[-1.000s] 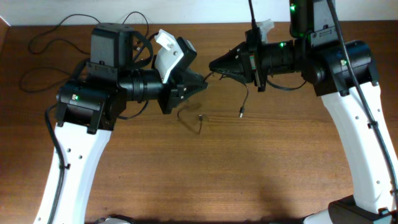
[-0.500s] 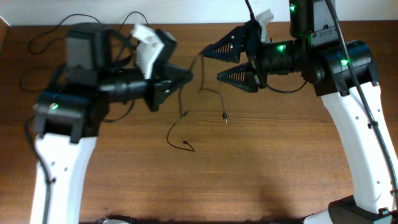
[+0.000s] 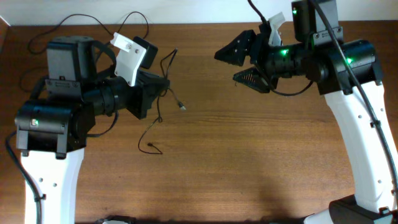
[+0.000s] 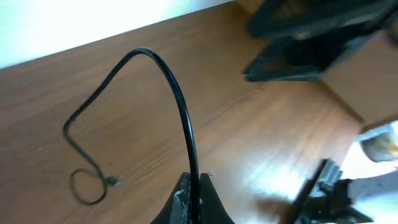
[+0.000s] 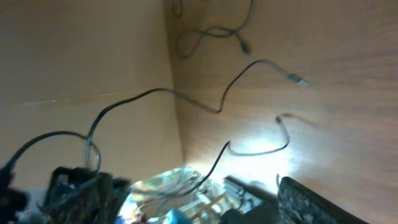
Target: Untangle cables
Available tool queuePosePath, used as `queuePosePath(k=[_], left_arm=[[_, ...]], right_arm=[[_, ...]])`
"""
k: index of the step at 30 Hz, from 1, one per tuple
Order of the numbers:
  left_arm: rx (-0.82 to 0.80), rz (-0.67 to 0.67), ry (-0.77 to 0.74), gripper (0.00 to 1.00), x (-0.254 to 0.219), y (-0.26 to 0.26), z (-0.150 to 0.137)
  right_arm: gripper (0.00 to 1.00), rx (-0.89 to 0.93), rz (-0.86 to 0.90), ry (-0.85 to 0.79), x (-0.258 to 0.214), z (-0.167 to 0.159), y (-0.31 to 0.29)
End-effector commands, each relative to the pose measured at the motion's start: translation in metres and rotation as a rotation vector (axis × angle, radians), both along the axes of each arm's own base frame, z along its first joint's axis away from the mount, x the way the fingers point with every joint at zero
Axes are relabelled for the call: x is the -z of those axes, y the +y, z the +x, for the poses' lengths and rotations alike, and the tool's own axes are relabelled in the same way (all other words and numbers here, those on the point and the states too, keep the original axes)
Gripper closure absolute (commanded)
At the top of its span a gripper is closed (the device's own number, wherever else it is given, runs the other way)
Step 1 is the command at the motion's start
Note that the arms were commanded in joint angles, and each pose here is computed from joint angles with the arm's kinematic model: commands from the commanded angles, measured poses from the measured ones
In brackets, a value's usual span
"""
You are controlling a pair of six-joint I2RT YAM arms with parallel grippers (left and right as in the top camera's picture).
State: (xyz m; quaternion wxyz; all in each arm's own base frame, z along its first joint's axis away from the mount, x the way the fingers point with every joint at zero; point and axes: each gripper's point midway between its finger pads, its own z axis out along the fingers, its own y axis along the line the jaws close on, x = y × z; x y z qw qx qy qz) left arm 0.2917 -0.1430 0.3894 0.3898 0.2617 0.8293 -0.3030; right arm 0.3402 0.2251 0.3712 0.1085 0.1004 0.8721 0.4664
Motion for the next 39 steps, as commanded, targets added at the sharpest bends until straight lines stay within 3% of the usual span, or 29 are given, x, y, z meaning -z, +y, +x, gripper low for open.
queuePosePath(k=[1, 5, 9, 17, 19, 22, 26, 39], left_arm=[[0.089, -0.176, 0.028, 1.0, -0.027, -0.019, -0.013], [0.025, -0.267, 0.108, 1.0, -0.037, -0.021, -0.008], [0.08, -0.377, 0.137, 1.0, -0.057, -0.031, -0.013], [0.056, -0.573, 0.244, 1.0, -0.095, -0.037, -0.008], [0.039, -0.597, 0.282, 1.0, -0.097, -0.037, -0.008], [0.018, -0.622, 0.336, 1.0, -0.097, -0.037, -0.008], [-0.005, -0.652, 0.399, 1.0, -0.097, -0.038, -0.008], [0.01, -0.669, 0.4, 1.0, -0.103, -0.039, -0.009]], right_arm=[[0.13, -0.058, -0.19, -0.243, 0.005, 0.01, -0.016], [0.12, -0.198, -0.276, -0.353, 0.016, 0.004, -0.018], [0.11, -0.28, -0.317, -0.422, 0.023, 0.002, -0.018], [0.12, -0.376, -0.247, -0.498, 0.015, -0.005, -0.006], [0.12, -0.455, -0.201, -0.563, 0.008, -0.013, 0.002], [0.03, -0.503, -0.163, -0.611, 0.002, -0.018, 0.007], [0.03, -0.513, -0.153, -0.643, -0.001, -0.016, 0.013], [0.04, -0.621, -0.118, -0.612, 0.026, -0.017, 0.058]])
